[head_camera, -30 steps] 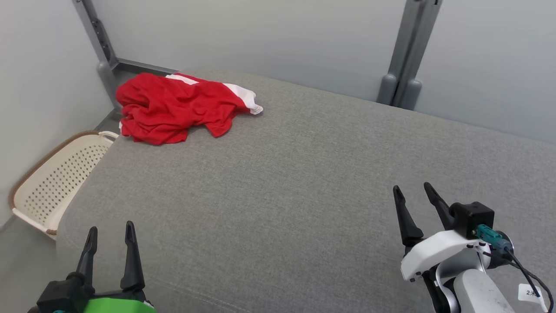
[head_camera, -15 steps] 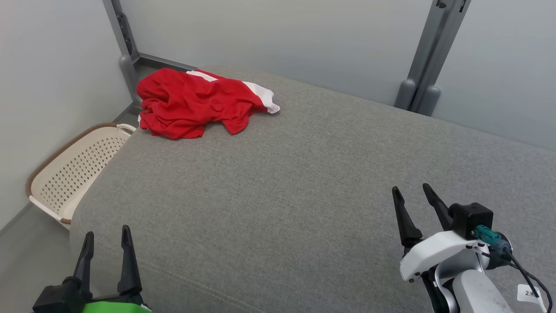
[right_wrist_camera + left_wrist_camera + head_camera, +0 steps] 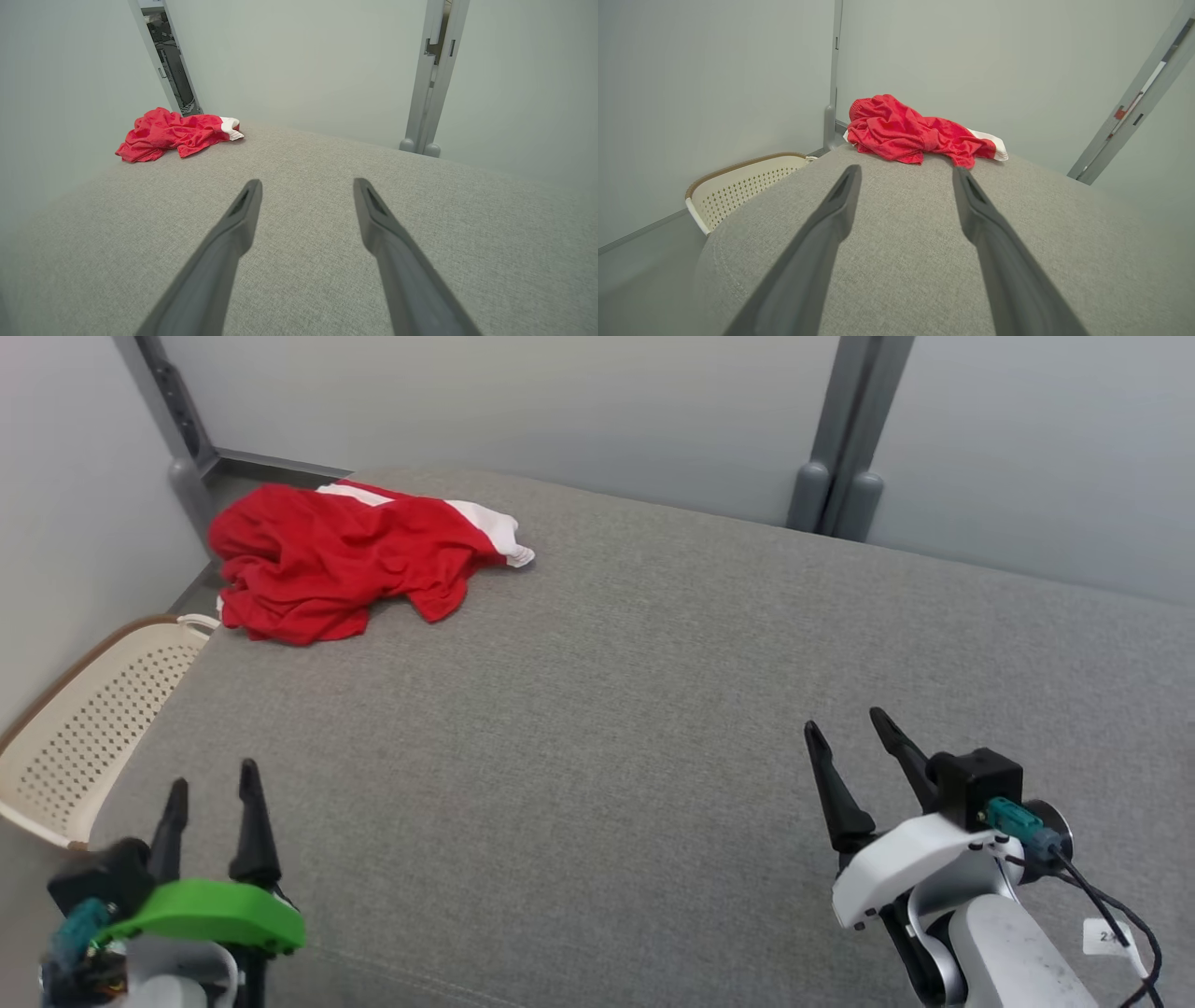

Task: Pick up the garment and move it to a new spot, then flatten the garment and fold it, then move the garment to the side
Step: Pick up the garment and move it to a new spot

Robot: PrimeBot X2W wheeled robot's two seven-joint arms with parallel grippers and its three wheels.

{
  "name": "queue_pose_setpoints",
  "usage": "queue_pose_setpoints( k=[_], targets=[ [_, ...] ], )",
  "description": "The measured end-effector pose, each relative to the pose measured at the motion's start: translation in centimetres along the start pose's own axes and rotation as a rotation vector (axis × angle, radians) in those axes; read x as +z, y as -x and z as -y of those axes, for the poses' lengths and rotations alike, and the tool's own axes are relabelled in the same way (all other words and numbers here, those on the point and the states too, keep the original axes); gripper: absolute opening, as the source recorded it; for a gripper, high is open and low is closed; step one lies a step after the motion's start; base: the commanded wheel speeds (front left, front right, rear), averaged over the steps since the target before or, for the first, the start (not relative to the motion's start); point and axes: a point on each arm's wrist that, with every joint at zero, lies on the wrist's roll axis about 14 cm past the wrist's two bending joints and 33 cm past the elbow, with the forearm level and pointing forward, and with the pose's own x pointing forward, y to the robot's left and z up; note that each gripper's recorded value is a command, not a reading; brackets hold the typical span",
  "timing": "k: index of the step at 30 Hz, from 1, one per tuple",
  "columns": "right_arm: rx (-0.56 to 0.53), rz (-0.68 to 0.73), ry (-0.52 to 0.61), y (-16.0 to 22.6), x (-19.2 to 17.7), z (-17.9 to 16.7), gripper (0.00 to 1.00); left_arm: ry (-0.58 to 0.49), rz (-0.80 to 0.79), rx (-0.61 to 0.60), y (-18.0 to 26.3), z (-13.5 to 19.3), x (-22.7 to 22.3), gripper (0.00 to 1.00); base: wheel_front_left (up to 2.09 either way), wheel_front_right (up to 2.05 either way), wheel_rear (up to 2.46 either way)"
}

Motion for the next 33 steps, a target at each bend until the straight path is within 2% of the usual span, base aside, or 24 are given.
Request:
queue_pose_setpoints(
  k=[13,18,23,28,33],
  targets=[
    [0.033,0.036,0.073,-1.6,1.9,2.2,1.0,0.07,-0.135,0.085,-12.4,0.4,-0.2,1.0,0.0,0.0,0.0],
    [0.032,0.041,0.083,-2.6,1.8,3.8,1.0,0.058,-0.19,0.118,-17.1,0.2,-0.8,1.0,0.0,0.0,0.0],
    [-0.012,0.033,0.1,-3.4,0.8,7.2,1.0,-0.004,-0.227,0.098,-22.0,1.9,-2.4,1.0,0.0,0.0,0.0],
    [-0.039,-0.012,0.099,-3.9,-1.8,9.6,1.0,-0.061,-0.326,0.12,-25.1,2.4,-7.0,1.0,0.0,0.0,0.0],
    [-0.077,-0.087,0.077,-3.9,-5.8,11.9,1.0,-0.095,-0.446,0.19,-26.1,1.3,-13.1,1.0,0.0,0.0,0.0]
  ],
)
